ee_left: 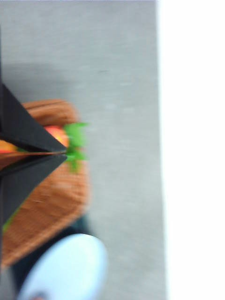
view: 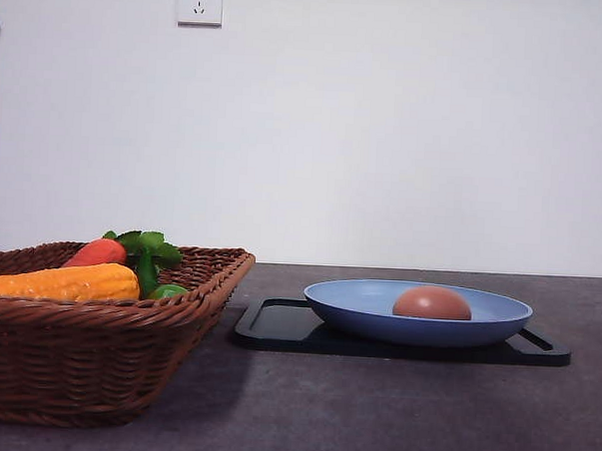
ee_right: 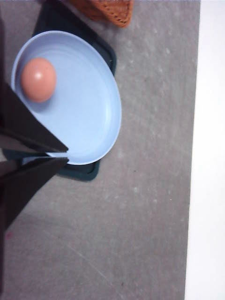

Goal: Transfer egg from basket to plate and serve

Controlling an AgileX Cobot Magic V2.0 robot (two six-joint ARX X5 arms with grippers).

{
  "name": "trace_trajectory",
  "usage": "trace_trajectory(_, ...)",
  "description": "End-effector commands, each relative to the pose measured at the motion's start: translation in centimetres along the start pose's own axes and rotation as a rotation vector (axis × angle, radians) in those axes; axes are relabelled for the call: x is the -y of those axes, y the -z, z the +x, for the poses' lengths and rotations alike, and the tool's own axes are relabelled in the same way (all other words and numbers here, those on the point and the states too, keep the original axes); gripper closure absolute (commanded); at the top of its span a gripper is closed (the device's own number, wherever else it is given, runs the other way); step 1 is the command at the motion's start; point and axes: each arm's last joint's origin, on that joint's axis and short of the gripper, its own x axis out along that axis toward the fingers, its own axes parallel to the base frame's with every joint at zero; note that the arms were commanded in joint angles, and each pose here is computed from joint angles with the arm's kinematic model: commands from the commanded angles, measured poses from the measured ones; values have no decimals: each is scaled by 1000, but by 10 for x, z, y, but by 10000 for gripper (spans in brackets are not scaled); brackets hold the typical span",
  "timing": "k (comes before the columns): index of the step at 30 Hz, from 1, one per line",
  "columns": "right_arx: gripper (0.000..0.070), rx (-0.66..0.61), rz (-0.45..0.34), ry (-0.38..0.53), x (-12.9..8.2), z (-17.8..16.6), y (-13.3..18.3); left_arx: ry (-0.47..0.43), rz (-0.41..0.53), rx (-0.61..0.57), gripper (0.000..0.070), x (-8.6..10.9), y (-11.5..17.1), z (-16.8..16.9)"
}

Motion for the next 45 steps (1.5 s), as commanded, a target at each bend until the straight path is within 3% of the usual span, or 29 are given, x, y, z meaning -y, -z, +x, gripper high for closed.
trace_trajectory(1, 700, 26, 15, -3, -1, -1, -4, 9, -14, 36, 700, 1, -6, -4)
trace_trajectory(15, 700, 53, 13, -6, -1, -1, -7, 15, -14, 49, 700, 1, -7, -7)
trace_trajectory(22, 700, 56, 13, -6, -1, -1, -7, -10, 39, 157, 700, -4, -6, -48)
trace_trajectory(28, 700, 56, 13, -6, -1, -1, -7, -155, 67, 221, 700, -16, 12, -60)
trace_trajectory(35, 700, 56, 13, -6, -1, -1, -7, -335, 32, 102, 700, -37, 59, -40)
trace_trajectory(45, 700, 56, 13, -6, -1, -1, -7, -415, 15, 54, 700, -50, 110, -26)
